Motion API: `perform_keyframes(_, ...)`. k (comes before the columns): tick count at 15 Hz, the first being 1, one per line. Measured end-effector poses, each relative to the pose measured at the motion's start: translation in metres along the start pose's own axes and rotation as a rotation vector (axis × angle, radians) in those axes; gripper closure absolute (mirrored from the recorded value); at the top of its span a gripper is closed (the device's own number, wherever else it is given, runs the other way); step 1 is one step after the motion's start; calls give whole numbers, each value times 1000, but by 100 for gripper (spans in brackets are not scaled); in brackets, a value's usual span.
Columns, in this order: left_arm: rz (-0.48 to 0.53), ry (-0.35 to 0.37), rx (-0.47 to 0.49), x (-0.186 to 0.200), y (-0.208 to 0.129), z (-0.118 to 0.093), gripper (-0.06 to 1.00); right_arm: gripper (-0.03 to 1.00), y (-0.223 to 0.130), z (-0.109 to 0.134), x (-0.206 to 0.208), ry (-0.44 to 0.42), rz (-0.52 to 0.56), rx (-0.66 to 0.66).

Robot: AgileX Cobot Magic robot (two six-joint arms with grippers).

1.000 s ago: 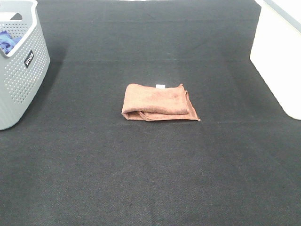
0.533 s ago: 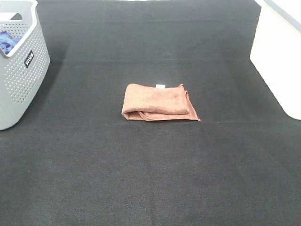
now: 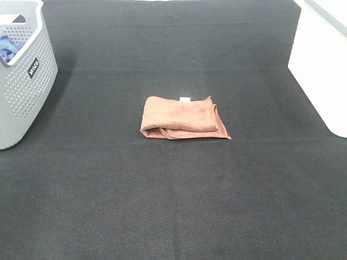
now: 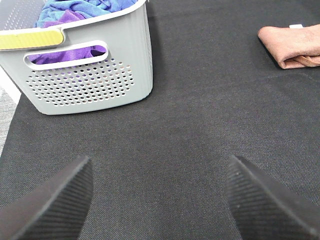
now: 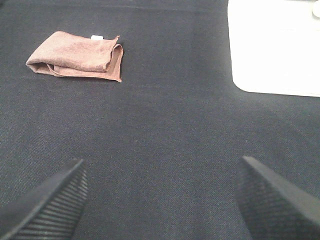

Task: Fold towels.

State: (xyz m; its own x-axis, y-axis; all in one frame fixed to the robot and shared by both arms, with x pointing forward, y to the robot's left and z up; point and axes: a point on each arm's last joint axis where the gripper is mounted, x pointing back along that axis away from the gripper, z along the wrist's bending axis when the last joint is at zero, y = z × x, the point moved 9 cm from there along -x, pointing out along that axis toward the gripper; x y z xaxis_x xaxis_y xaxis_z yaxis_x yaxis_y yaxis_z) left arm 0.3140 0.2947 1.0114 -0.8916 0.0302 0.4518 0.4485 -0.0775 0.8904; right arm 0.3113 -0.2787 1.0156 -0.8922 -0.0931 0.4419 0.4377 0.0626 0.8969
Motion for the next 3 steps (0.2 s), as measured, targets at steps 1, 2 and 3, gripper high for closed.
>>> perform_keyframes(1,0,0,0,0,0,0,24,20,-1,0,0,0,2,0)
perform_keyframes(2,0,0,0,0,0,0,24,20,-1,0,0,0,2,0)
perform_keyframes(3,0,0,0,0,0,0,24,20,-1,0,0,0,2,0)
